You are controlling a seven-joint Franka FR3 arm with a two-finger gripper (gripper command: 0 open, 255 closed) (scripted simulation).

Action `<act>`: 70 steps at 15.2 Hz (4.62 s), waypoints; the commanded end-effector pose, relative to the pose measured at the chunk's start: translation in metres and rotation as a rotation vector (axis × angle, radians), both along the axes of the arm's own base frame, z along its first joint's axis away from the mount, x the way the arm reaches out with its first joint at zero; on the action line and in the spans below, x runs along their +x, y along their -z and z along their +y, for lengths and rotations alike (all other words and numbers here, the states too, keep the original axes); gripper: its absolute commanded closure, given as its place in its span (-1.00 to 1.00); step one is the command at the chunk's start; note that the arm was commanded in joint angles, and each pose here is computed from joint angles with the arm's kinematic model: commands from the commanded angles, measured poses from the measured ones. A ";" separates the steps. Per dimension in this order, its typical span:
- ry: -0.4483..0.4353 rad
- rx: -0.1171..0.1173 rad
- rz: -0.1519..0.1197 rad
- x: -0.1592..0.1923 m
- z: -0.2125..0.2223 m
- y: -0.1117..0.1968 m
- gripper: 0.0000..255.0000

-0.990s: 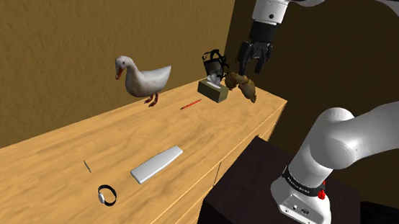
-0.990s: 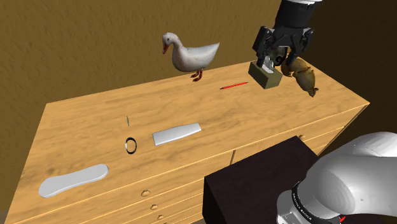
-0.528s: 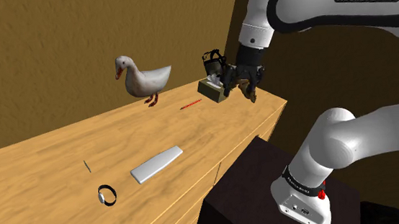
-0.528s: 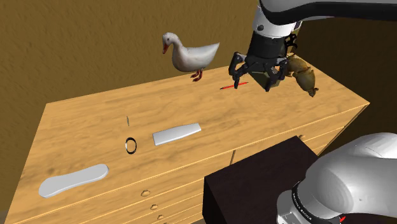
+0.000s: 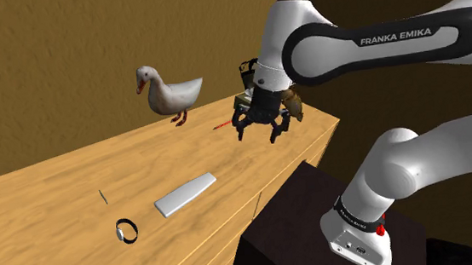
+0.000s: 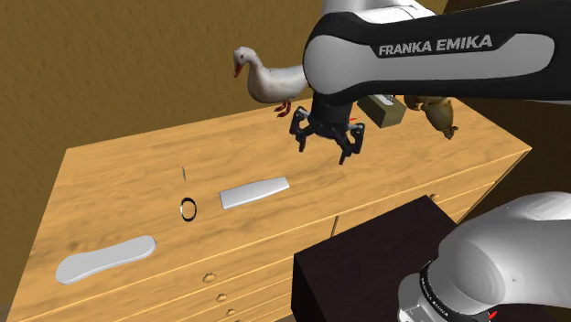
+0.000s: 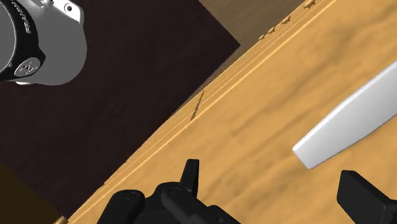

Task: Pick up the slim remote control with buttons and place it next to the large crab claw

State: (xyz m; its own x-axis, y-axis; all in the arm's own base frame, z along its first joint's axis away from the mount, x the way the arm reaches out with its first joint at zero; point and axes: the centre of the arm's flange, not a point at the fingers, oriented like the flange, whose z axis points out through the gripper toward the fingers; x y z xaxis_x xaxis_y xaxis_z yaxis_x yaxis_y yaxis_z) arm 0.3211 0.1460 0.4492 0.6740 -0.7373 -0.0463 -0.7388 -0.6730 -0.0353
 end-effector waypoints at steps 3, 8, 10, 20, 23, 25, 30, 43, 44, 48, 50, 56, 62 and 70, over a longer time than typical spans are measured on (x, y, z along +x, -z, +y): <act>0.168 -0.010 0.005 0.017 0.036 0.034 -1.00; 0.371 -0.023 0.013 0.046 0.076 0.079 -1.00; 0.452 -0.028 0.016 0.060 0.090 0.098 -1.00; 0.810 -0.052 0.029 0.132 0.136 0.185 -1.00; 0.810 -0.052 0.029 0.132 0.137 0.201 -1.00; 0.810 -0.052 0.029 0.132 0.137 0.211 -1.00; 0.810 -0.052 0.029 0.132 0.137 0.220 -1.00; 0.810 -0.052 0.029 0.132 0.137 0.220 1.00; 0.810 -0.052 0.029 0.132 0.137 0.220 1.00; 0.810 -0.052 0.029 0.132 0.137 0.204 1.00; 0.810 -0.052 0.029 0.132 0.137 0.193 1.00; 0.810 -0.052 0.029 0.132 0.137 0.162 1.00; 0.810 -0.052 0.029 0.132 0.137 0.130 1.00; 0.810 -0.052 0.029 0.132 0.137 0.088 1.00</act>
